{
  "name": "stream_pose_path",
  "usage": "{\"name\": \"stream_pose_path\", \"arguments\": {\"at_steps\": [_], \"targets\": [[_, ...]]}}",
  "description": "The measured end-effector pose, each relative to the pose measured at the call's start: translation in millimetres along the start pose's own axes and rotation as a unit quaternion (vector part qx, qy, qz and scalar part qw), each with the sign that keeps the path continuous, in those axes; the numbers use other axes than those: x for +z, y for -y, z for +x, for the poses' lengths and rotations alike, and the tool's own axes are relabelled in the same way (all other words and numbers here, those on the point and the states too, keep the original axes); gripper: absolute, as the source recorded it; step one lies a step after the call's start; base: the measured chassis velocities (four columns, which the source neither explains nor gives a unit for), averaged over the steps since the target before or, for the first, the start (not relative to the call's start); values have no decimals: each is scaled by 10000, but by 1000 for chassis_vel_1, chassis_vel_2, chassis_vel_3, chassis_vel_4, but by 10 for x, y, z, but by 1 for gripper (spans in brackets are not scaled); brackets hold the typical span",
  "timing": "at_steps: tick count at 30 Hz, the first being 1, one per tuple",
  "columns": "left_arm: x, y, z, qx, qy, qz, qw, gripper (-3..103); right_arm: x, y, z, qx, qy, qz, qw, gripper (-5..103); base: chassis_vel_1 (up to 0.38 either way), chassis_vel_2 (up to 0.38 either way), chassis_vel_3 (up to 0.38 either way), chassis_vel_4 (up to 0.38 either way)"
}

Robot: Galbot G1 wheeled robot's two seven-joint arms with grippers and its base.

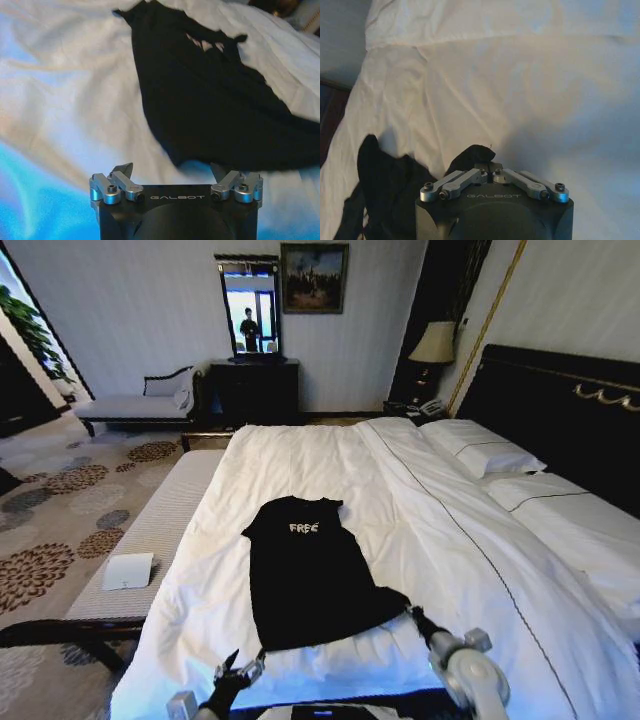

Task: Fold the clothes on the bed.

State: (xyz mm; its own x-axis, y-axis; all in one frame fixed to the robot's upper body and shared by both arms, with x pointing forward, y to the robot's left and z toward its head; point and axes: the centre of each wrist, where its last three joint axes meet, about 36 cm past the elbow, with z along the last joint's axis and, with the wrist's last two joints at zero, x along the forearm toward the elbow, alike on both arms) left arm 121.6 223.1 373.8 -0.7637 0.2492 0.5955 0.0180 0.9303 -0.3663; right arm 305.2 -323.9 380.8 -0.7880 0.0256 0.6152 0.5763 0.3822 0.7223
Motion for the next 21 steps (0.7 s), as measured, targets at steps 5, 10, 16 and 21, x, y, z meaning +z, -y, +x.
{"name": "stream_pose_path", "arguments": {"at_steps": [5, 10, 16, 21], "targets": [[99, -6, 8, 42, -54, -28, 10000, 89, -71, -27, -125, 42, 58, 10, 10000, 0, 0, 0, 0, 0], [77, 3, -73, 156, 32, 53, 9999, 89, -172, -15, -247, 121, 218, -52, 9997, 0, 0, 0, 0, 0], [51, -3, -260, 158, 50, 112, 9998, 89, -184, -20, -305, 160, 215, -24, 9996, 0, 0, 0, 0, 0], [68, -6, -366, 181, -42, 460, 9988, 86, -123, -27, -320, 168, 174, -9, 9997, 0, 0, 0, 0, 0]]}}
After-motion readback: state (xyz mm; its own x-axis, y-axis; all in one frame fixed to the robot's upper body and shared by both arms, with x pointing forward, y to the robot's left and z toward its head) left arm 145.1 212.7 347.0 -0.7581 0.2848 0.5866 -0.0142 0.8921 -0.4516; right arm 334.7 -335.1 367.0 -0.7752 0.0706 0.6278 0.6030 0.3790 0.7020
